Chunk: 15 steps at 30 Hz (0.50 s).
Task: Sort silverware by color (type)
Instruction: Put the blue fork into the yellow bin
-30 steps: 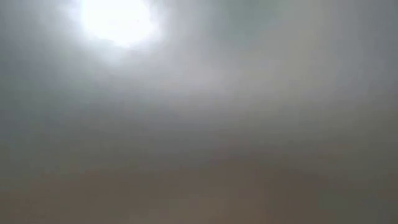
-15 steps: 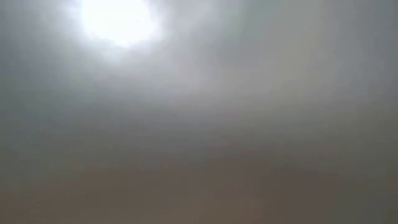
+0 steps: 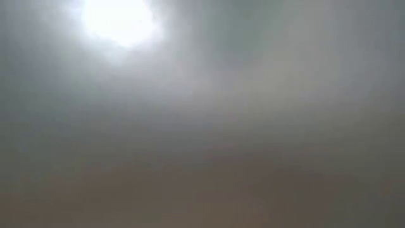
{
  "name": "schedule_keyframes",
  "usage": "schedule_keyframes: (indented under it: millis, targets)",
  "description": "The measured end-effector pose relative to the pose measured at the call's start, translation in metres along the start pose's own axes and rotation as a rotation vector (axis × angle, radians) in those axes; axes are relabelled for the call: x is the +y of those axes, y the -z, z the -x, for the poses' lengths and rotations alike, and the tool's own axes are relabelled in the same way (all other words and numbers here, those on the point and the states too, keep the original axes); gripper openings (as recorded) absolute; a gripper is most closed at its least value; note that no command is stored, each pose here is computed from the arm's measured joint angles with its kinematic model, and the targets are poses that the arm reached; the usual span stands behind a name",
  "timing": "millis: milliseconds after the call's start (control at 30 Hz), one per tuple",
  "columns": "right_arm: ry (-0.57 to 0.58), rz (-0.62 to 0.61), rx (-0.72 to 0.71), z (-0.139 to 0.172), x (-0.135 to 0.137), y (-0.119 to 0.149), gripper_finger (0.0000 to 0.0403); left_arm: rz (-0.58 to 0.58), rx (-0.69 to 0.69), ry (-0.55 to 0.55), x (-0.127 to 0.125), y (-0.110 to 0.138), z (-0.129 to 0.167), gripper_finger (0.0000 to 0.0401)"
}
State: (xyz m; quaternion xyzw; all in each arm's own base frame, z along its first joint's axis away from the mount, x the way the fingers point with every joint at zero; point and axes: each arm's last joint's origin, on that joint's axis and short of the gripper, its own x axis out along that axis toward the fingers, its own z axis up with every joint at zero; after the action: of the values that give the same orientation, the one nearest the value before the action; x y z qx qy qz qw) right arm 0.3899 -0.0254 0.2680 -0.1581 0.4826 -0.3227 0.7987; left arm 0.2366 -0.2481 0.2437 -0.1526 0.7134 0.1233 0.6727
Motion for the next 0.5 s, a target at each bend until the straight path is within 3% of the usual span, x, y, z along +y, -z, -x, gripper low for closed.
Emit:
schedule_keyframes:
  millis: [267, 500]
  targets:
    - [-0.081, -0.068, 0.014, -0.004, -0.002, 0.0, 0.009, -0.013, -0.043, -0.046, 0.003, 0.001, 0.001, 0.0098]
    - [-0.114, -0.237, 0.034, -0.029, -0.031, -0.003, 0.0091, -0.043, -0.092, -0.154, 0.011, 0.004, 0.003, 0.011]
